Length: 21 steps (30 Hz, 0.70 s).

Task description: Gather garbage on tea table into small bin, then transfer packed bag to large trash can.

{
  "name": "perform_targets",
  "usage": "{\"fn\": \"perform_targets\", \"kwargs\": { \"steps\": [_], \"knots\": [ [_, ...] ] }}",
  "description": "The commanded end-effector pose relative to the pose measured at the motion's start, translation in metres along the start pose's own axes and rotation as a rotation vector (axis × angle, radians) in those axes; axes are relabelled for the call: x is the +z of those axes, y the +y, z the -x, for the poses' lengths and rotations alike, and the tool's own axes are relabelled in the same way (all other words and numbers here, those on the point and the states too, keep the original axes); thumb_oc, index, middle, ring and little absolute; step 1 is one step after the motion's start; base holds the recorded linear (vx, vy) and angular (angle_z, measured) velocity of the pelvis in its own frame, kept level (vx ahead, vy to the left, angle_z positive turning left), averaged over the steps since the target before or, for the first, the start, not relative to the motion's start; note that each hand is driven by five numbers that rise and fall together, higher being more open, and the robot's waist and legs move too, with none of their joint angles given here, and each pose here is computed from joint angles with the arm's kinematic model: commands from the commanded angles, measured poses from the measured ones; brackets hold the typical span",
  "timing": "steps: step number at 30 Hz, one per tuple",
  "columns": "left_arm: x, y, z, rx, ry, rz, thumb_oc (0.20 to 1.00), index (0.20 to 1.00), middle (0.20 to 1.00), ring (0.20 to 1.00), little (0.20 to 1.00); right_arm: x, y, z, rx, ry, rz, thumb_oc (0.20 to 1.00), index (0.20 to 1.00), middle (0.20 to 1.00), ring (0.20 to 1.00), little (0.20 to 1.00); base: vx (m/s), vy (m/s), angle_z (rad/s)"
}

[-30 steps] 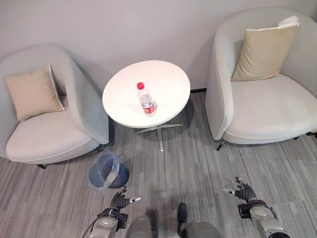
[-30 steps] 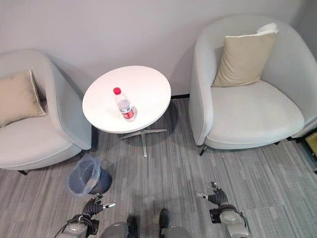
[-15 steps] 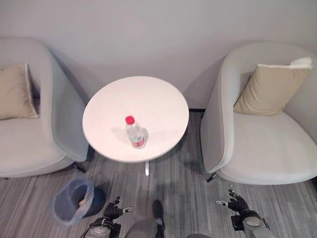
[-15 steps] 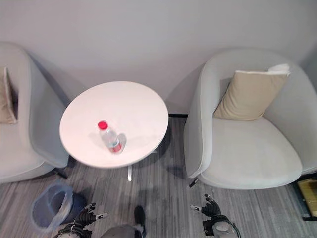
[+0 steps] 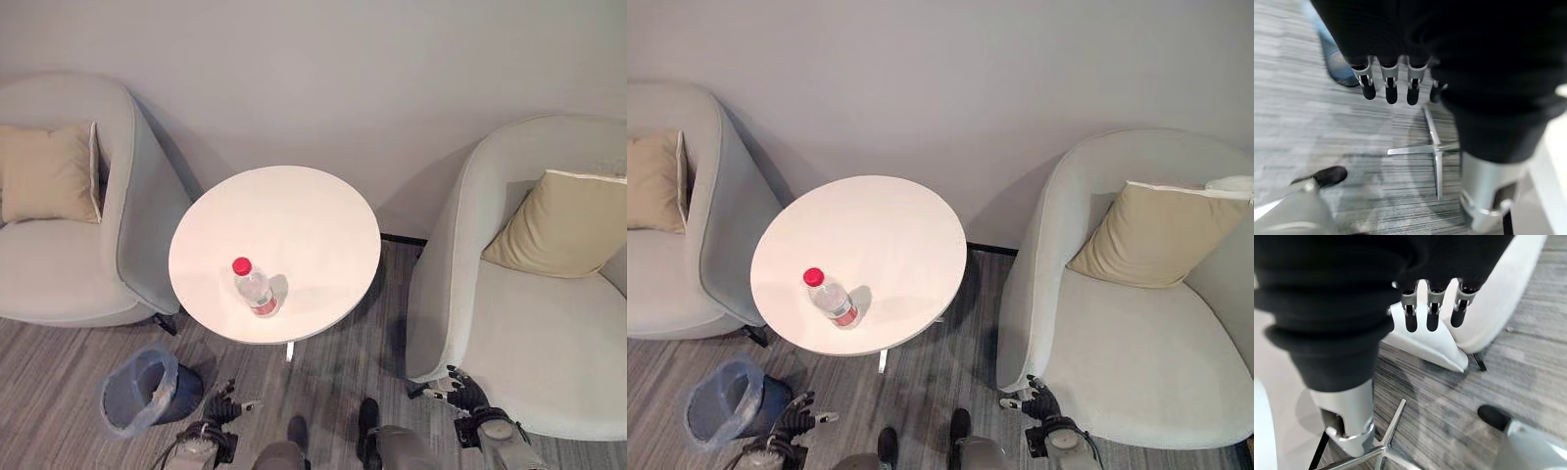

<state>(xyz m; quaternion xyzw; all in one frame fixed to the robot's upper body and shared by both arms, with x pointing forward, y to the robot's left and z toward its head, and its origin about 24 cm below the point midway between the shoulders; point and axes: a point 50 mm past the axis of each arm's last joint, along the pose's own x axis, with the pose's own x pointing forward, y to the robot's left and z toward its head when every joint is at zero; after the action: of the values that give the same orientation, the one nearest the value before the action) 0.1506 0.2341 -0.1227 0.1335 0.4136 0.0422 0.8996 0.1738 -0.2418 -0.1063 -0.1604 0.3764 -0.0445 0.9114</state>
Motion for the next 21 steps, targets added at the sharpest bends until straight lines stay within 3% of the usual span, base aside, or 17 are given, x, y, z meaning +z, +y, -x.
{"fn": "perform_targets", "kwargs": {
  "steps": [1,9,14,21],
  "knots": [
    [0.019,0.007,-0.003,0.011,-0.077,-0.031,1.0,1.0,1.0,1.0,1.0,0.019,-0.015,-0.001,-0.047,-0.098,-0.007,1.0,1.0,1.0,1.0,1.0,0.01,0.007,0.9],
    [0.018,0.005,-0.004,0.009,-0.07,-0.061,1.0,1.0,1.0,1.0,1.0,0.022,-0.019,0.0,-0.051,-0.11,0.038,1.0,1.0,1.0,1.0,1.0,0.07,0.114,0.28],
    [0.019,0.001,-0.004,-0.004,-0.075,-0.067,1.0,1.0,1.0,1.0,1.0,0.027,-0.02,0.0,-0.051,-0.128,0.037,1.0,1.0,1.0,1.0,1.0,0.18,0.308,0.14],
    [0.03,0.018,-0.007,0.068,-0.103,-0.081,1.0,1.0,1.0,1.0,1.0,0.074,-0.014,-0.001,-0.056,-0.306,0.07,1.0,1.0,1.0,1.0,1.0,0.07,0.283,-0.08]
  ]
}}
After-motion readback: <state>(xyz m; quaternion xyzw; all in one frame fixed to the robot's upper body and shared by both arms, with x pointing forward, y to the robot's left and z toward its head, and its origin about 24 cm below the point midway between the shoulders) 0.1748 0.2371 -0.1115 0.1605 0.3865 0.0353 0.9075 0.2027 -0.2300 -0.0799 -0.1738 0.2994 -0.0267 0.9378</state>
